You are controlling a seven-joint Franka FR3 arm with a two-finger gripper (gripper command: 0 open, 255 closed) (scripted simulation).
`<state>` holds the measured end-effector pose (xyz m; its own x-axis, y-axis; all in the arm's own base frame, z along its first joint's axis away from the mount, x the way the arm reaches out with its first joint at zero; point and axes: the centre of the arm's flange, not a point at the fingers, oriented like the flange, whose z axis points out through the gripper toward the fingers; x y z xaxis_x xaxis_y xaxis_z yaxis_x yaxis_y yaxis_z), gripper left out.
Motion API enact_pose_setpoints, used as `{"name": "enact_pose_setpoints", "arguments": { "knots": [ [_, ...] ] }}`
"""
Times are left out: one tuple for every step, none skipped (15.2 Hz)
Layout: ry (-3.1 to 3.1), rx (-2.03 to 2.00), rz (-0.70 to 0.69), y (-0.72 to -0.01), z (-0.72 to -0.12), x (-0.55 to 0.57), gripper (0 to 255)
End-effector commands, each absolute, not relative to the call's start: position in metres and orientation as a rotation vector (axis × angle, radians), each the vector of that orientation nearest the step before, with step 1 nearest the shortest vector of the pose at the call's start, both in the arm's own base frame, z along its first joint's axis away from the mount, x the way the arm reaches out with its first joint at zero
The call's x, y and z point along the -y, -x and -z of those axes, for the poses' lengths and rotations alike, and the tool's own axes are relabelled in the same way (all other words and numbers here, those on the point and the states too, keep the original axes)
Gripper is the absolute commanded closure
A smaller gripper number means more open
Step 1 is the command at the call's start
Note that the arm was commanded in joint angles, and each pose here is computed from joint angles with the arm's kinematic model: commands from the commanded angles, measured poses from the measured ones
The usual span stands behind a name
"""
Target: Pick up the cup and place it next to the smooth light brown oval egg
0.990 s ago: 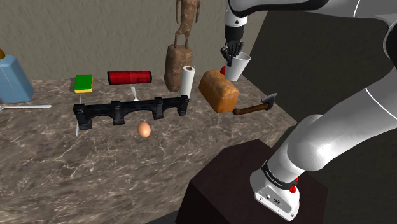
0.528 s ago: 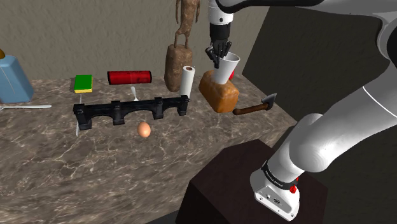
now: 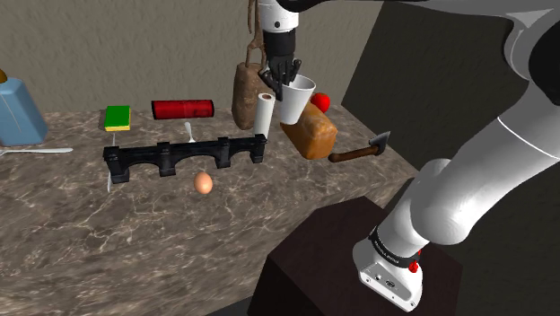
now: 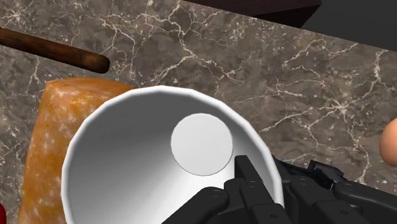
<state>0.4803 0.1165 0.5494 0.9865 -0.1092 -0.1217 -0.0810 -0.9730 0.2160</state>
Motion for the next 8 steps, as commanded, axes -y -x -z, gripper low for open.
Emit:
{"name": "enact_pose_setpoints", "arguments": {
  "knots": [
    [-2.92, 0.143, 0.197, -0.481, -0.548, -0.143, 255],
    [-2.92, 0.143, 0.197, -0.483, -0.548, -0.156, 255],
    [-2.92, 0.143, 0.197, -0.485, -0.548, -0.169, 255],
    [-2.92, 0.143, 0.197, -0.486, -0.549, -0.183, 255],
    [-2.92, 0.143, 0.197, -0.488, -0.549, -0.196, 255],
    [-2.92, 0.143, 0.197, -0.49, -0.549, -0.209, 255],
    [-2.92, 0.143, 0.197, -0.491, -0.549, -0.222, 255],
    [-2.92, 0.143, 0.197, -0.493, -0.549, -0.235, 255]
  ]
}}
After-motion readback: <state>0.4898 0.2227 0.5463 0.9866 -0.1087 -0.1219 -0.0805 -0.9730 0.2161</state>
